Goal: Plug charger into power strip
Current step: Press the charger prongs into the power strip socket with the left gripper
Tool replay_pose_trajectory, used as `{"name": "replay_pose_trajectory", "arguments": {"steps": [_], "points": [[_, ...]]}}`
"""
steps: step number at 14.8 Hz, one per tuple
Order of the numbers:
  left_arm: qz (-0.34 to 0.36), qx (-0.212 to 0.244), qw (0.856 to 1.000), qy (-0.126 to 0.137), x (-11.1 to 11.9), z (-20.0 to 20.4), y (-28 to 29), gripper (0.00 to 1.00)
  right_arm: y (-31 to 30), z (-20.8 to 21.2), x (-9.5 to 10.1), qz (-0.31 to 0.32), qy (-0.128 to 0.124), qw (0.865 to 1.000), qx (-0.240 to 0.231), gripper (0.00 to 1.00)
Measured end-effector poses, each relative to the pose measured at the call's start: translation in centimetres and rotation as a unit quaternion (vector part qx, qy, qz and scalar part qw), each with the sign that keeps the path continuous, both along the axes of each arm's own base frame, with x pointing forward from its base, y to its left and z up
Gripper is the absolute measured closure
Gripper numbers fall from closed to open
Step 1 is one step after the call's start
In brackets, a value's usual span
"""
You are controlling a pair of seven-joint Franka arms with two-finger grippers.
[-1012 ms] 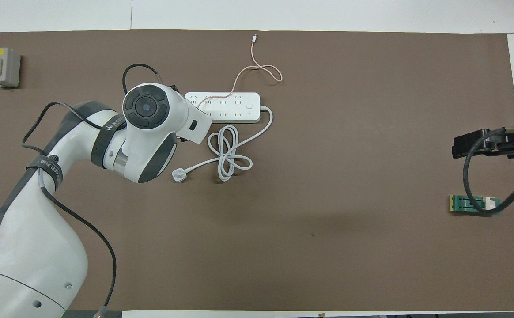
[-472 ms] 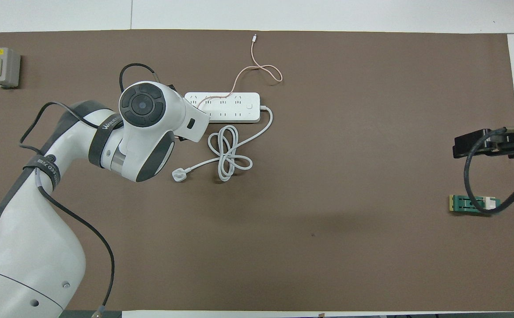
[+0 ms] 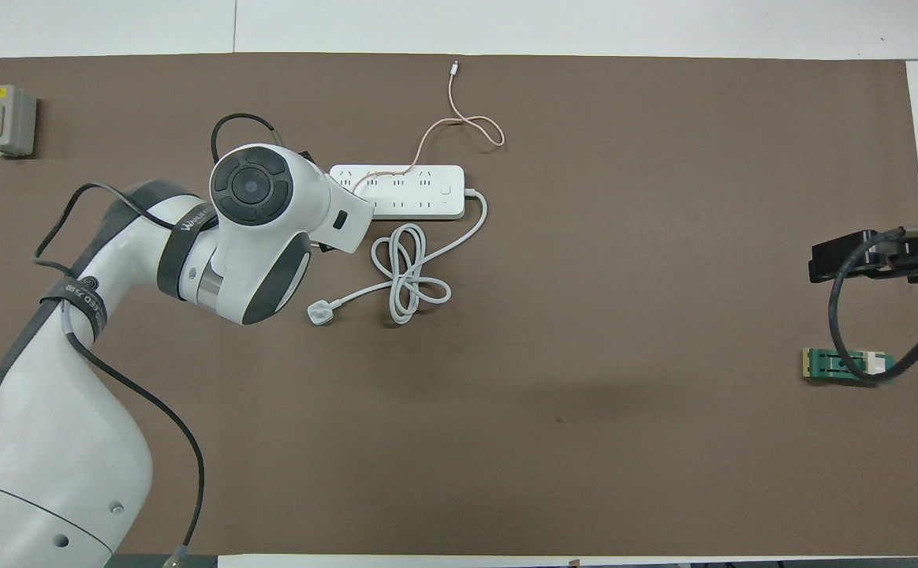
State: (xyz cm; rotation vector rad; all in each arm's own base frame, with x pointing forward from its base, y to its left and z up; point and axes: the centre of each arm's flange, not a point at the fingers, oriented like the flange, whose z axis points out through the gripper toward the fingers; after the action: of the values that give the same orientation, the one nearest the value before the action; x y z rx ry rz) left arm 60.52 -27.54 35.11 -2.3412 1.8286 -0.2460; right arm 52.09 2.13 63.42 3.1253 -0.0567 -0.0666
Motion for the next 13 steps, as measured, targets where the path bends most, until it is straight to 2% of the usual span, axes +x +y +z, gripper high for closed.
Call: {"name": "replay_pose_trajectory", "arguments": {"steps": [13], "points": [[0.01, -0.013, 1.0, 0.008, -0.05, -0.09, -0.07, 0.71, -0.02, 0.0, 0.0, 0.0, 0.0, 1.0, 0.0, 0.0]]}}
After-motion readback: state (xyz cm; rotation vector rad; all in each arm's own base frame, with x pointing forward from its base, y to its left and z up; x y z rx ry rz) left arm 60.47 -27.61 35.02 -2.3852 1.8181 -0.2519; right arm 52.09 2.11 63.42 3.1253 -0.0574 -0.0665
